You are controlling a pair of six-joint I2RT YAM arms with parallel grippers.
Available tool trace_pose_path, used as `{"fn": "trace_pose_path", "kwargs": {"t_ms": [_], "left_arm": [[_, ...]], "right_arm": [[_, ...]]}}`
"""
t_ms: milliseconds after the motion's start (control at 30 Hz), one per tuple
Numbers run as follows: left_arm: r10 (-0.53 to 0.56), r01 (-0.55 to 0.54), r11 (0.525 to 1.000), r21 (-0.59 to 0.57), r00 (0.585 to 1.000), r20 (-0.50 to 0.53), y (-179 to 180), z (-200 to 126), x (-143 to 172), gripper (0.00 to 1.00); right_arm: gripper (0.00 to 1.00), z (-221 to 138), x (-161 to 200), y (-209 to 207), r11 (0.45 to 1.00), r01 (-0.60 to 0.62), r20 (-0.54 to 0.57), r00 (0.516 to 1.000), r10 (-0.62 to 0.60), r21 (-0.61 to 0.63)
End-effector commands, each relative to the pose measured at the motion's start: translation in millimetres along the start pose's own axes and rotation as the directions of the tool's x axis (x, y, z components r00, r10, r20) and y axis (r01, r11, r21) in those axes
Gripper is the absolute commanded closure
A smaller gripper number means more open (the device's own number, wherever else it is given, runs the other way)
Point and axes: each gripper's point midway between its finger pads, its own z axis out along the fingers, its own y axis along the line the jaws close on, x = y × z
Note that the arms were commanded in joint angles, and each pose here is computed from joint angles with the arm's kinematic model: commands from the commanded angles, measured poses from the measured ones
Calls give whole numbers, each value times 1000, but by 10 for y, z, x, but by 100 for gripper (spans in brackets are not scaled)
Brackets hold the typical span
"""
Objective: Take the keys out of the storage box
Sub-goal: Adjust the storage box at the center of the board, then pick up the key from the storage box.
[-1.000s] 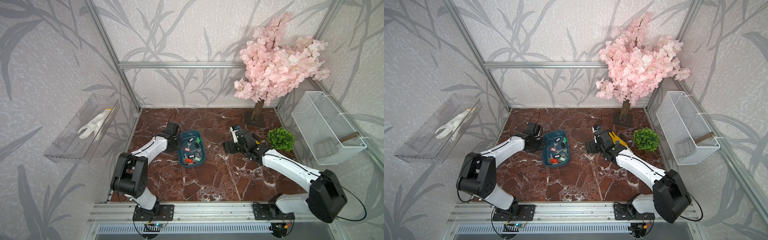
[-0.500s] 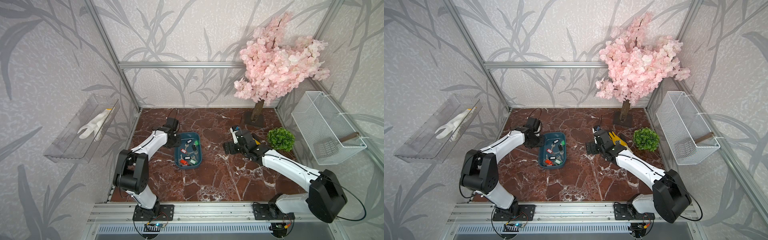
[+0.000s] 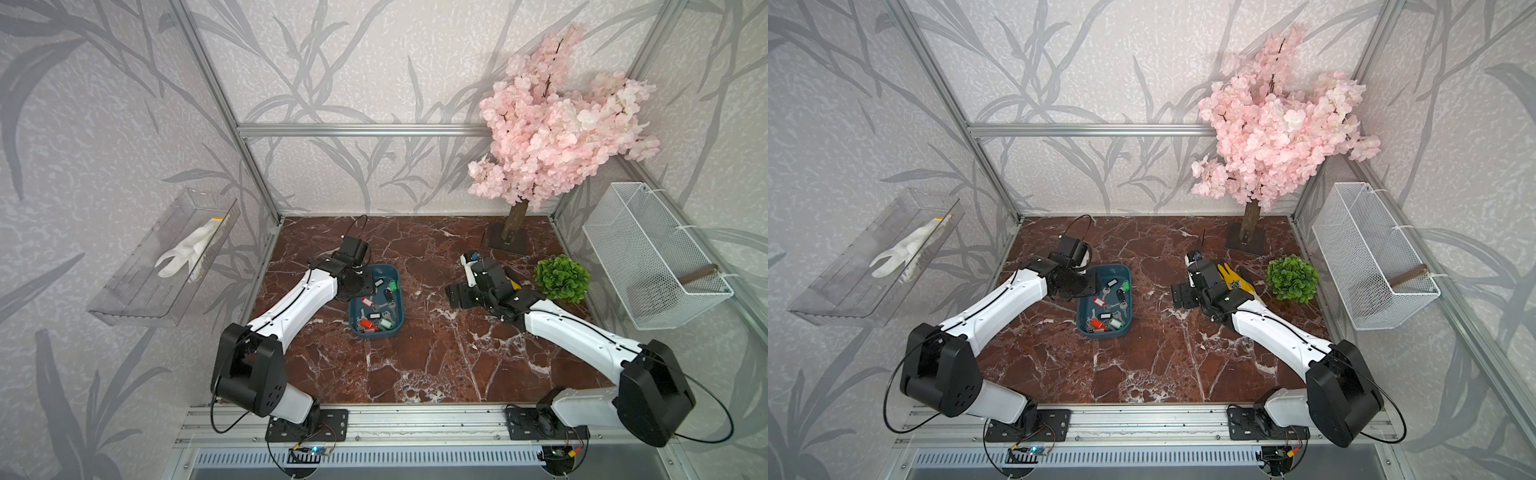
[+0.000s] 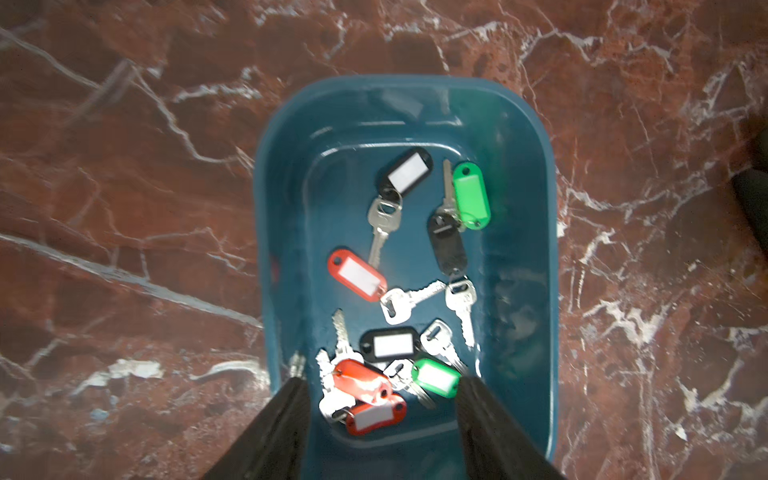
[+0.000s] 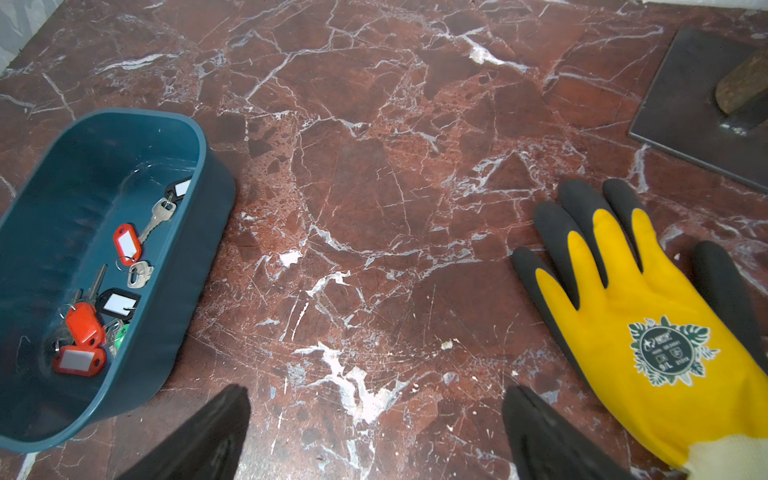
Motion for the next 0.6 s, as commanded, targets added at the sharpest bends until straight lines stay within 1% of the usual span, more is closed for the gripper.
{"fn": "trace_pose_path", "kwargs": {"t_ms": [0, 200, 300, 567], "left_arm": [[-43, 40, 998, -38, 996, -75, 15, 143, 194, 39], [-60, 50, 996, -72, 988, -140, -8, 470, 281, 45], [-71, 57, 993, -99, 987, -145, 15, 580, 261, 49], [-96, 80, 990, -112, 985, -145, -5, 788, 210, 52]], "right_arm": [[1, -32, -29, 22, 1000, -6, 18, 1000, 6, -8], [1, -25, -4, 16, 1000, -7, 11, 1000, 7, -5], [1, -13, 12, 16, 1000, -8, 7, 1000, 8, -6], [1, 14, 29, 35, 1000, -12, -2, 1000, 12, -15]]}}
